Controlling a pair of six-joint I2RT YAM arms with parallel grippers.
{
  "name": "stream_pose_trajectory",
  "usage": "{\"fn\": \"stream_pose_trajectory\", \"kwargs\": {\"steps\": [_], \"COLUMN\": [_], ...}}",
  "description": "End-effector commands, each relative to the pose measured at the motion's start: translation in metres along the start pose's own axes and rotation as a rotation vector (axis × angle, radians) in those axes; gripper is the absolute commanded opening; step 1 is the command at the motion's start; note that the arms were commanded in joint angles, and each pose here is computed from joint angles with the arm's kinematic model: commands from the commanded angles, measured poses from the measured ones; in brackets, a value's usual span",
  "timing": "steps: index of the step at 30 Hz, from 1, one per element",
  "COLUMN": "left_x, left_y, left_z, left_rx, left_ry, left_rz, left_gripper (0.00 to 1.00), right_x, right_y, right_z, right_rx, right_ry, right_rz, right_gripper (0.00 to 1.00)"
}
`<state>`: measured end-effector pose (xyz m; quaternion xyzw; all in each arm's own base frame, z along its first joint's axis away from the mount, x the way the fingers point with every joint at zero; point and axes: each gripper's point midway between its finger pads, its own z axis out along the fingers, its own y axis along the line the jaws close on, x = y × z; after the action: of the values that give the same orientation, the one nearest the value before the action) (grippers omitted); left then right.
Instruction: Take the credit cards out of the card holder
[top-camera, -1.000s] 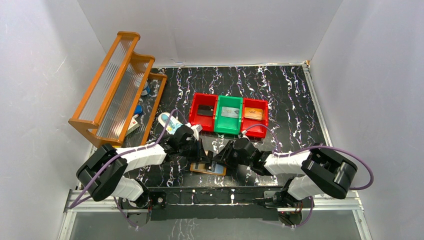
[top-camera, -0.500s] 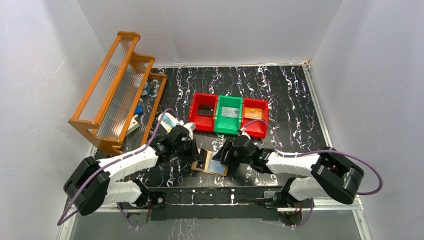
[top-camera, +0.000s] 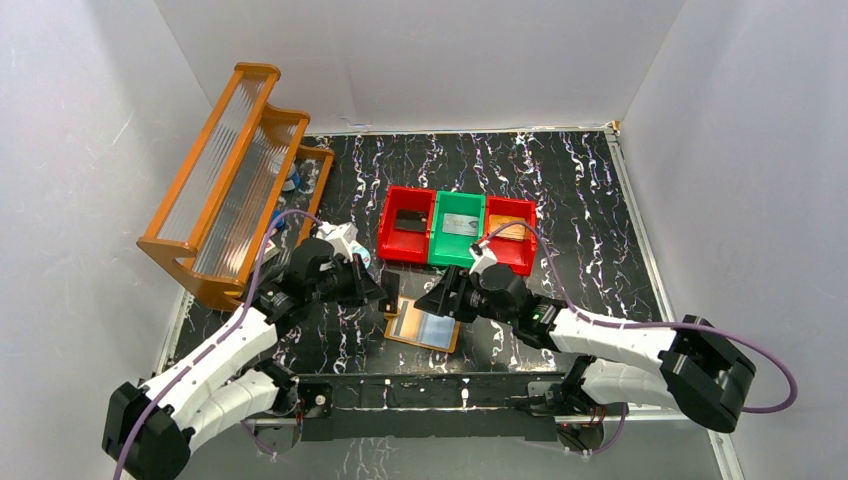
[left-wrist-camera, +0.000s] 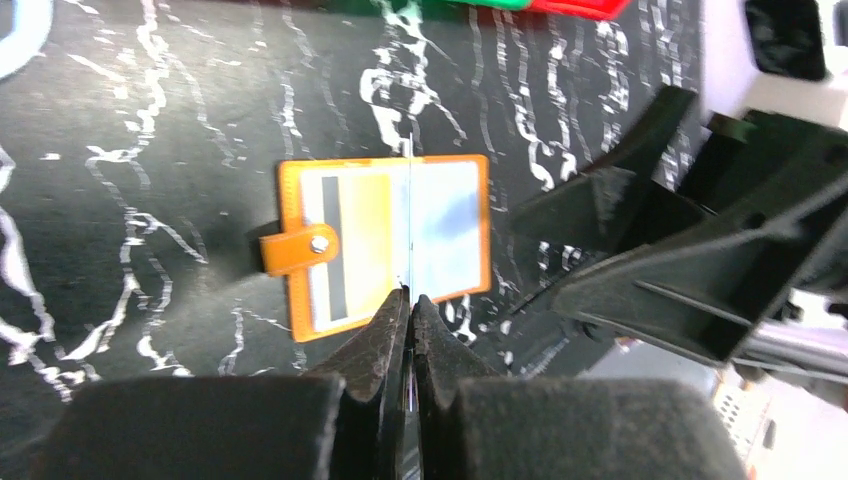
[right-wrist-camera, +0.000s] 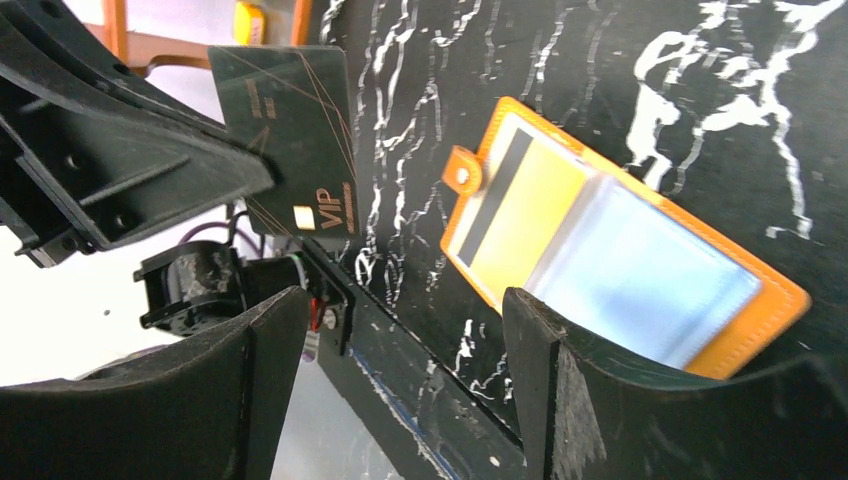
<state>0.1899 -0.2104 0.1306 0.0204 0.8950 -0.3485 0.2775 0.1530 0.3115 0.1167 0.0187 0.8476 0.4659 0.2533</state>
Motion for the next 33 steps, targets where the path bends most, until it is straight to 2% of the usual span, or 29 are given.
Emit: {"fn": "stream_pose_trajectory", "kwargs": {"steps": [1,10,22,25,29,33], "left_x": [0.013,0.019,0.023,0.023,0.022,0.021], "left_y": [-0.029,-0.054,-0.055,-0.056,-0.060,-0.069], "left_z": [-0.011,-0.024,-0.022,-0.022,-0.024,-0.027], "left_rx": [0.192,0.371,0.386,0.390,0.424,0.478], "left_ry": [0.032,0.023,0.046,0.051,0.055,0.063], "left_rz": [-0.001,-0.034,-0.033,-0.033,-0.040,-0.043], "left_gripper": [0.00,0.00,0.00,0.00,0.00,0.00], "right_x": [-0.007,-0.001,0.002,0.006,0.005,0.007], "right_y": [0.046,0.072,0.079,0.067,0.076,0.090], "right_z": [0.003,0.010,-0.001,-0.006,-0.014,-0.022], "right_rx": [-0.201,-0.373,-0.498,-0.497,-0.563,-0.644], "right_ry": [0.005,0.042,0.057,0.062,0.071,0.092], "right_rz": [-0.020,0.018,0.012,0.023,0.004,-0.030], "right_gripper": [0.77,0.59,0.36,0.31,0.17,0.12]}}
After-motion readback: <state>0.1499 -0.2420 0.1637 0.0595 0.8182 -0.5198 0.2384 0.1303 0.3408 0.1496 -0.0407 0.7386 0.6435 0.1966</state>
